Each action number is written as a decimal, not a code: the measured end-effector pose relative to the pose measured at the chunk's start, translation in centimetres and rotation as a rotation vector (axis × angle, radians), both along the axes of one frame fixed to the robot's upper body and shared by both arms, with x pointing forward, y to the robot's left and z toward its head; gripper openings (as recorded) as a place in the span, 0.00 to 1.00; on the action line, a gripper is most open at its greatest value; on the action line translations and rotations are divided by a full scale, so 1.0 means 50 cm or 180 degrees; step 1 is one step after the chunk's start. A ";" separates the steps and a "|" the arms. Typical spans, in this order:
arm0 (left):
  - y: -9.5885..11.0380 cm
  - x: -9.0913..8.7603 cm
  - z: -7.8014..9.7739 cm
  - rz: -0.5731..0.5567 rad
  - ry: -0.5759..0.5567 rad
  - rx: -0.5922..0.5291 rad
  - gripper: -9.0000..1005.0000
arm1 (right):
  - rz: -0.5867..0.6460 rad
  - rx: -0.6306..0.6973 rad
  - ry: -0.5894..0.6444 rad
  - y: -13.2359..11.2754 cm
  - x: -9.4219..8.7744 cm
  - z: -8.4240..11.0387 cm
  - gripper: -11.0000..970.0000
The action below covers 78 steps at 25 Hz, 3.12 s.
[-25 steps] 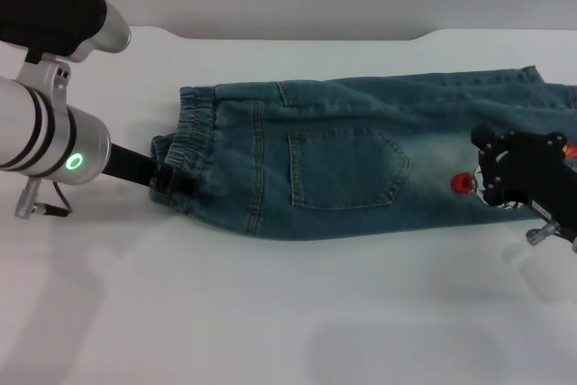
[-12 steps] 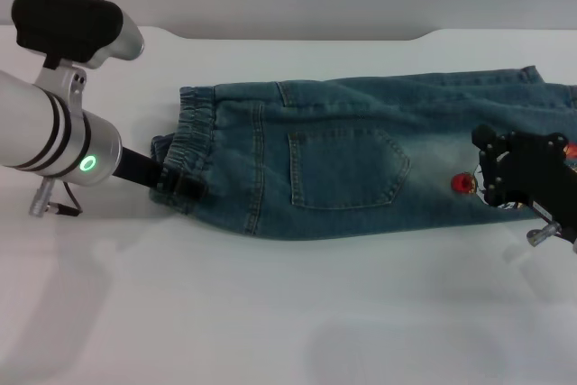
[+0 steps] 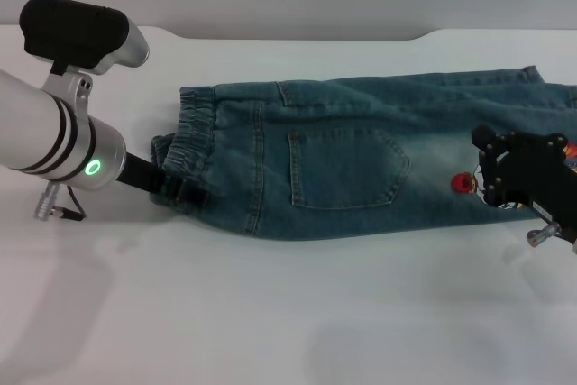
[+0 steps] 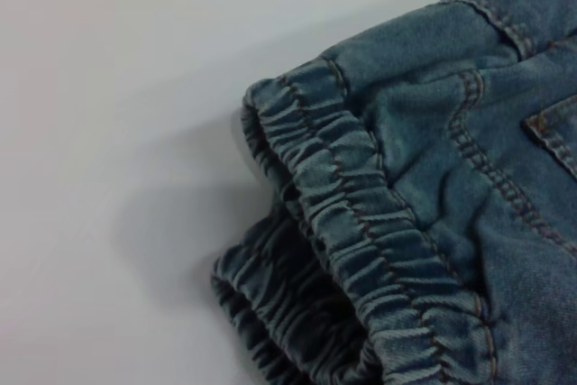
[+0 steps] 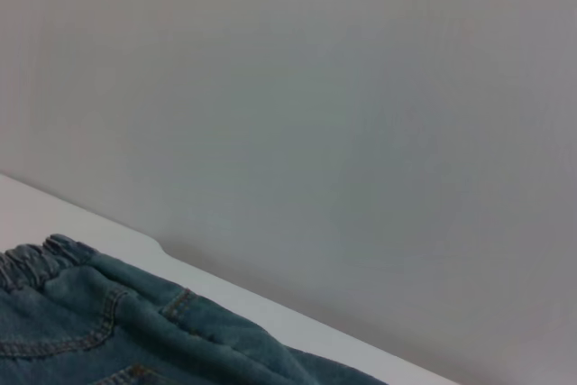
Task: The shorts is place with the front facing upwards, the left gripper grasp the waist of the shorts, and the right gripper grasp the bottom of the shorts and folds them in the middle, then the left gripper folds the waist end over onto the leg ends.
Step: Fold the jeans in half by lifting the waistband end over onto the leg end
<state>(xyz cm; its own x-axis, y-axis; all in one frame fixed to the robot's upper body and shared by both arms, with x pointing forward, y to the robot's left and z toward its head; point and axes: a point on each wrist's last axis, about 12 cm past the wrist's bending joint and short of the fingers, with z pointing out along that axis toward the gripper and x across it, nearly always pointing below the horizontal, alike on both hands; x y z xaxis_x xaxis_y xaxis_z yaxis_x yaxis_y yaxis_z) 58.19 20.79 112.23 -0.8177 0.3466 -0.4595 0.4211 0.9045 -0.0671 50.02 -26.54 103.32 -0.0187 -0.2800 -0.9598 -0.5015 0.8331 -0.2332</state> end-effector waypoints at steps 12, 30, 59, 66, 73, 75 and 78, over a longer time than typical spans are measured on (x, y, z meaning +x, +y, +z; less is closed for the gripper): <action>-0.009 0.000 -0.010 -0.0037 0.0071 -0.0158 0.70 | 0.0006 0.0013 -0.0031 -0.001 -0.001 0.005 0.01; -0.014 -0.004 0.002 -0.0097 0.0026 -0.0171 0.20 | -0.0025 0.0021 -0.0028 -0.007 -0.009 0.004 0.01; -0.016 -0.044 0.113 -0.0239 -0.0433 -0.0324 0.07 | 0.0047 -0.0229 0.0523 0.065 0.060 -0.030 0.01; -0.029 -0.060 0.164 -0.0358 -0.0678 -0.0410 0.07 | 0.0024 -0.0160 0.0612 0.074 0.074 -0.027 0.01; -0.034 -0.067 0.177 -0.0404 -0.0723 -0.0441 0.07 | -0.0010 -0.0179 0.0667 0.078 0.088 -0.026 0.01; -0.036 -0.068 0.178 -0.0417 -0.0725 -0.0453 0.07 | 0.0001 -0.0130 0.0752 0.085 0.093 -0.030 0.01; -0.040 -0.070 0.182 -0.0452 -0.0752 -0.0497 0.07 | 0.0082 -0.0096 0.0935 0.104 0.103 -0.043 0.01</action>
